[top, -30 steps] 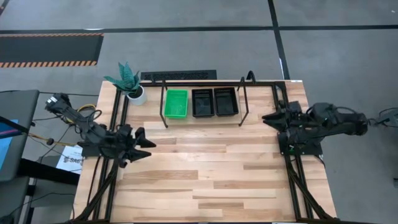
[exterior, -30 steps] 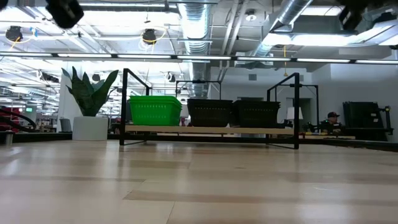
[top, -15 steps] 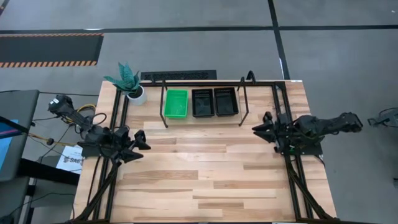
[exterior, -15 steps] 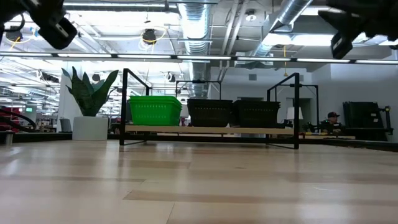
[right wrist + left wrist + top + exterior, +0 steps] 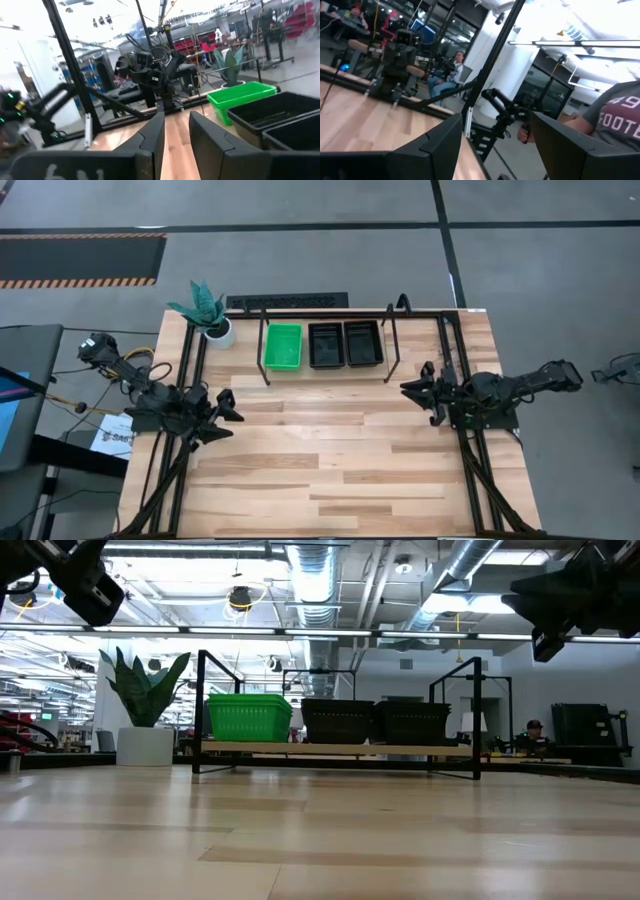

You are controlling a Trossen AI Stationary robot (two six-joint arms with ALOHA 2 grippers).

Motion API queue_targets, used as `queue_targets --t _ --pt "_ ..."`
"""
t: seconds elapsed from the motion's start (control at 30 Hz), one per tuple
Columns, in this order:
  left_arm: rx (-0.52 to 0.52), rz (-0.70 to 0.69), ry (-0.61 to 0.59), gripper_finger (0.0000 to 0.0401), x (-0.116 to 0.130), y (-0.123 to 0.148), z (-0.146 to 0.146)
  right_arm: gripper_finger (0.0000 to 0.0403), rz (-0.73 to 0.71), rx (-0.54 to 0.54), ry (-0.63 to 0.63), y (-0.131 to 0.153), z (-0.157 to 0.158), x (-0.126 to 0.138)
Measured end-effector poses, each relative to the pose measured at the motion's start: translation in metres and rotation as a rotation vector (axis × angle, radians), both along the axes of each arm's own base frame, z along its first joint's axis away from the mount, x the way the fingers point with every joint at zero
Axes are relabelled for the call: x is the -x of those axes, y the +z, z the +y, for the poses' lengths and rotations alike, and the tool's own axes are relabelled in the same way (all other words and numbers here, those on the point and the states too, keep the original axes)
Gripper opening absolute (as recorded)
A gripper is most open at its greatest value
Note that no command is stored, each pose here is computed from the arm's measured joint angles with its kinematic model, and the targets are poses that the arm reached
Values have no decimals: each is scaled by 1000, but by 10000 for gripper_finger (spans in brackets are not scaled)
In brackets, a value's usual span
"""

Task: Stack baskets on shelf by color
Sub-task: Return to Home Position

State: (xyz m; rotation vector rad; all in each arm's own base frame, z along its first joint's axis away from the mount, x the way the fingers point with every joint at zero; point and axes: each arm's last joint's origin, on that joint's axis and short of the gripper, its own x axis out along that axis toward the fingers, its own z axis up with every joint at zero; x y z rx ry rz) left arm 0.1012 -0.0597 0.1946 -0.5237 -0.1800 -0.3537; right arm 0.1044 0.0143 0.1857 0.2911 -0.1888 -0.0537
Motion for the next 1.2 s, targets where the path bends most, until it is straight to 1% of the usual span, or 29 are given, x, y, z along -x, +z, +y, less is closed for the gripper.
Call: queue_targets --t 0.1,0.23,0.43,0.6,0.67,0.73,0.87,0.97,1.03,1.13,1.2 --pt "-10 27 24 226 -1 -3 0 113 13 34 -39 -1 -1 0" --pt "-37 71 48 226 -2 -8 0 113 78 33 -80 -7 -2 -1" --pt "-54 185 81 226 -3 -19 1 113 153 32 -77 -15 -2 -1" --pt "-67 217 101 226 -4 -23 1 113 185 79 -81 -18 -2 -1" --pt "-81 236 102 226 -4 -25 1 113 221 107 -90 -21 -2 -1" --pt "-99 261 104 226 -4 -28 1 113 257 122 -128 -24 -3 -1" --pt "-108 303 138 226 -4 -32 2 113 267 128 -186 -25 -5 -1" --pt "-106 319 176 226 -4 -34 3 113 260 126 -188 -24 -5 -1" --pt "-97 310 200 226 -4 -33 4 113 226 102 -170 -21 -5 -1" --pt "-107 298 207 226 -4 -32 4 113 178 108 -69 -17 -2 -1" --pt "-118 296 210 226 -4 -32 4 113 162 117 -25 -16 0 -2"
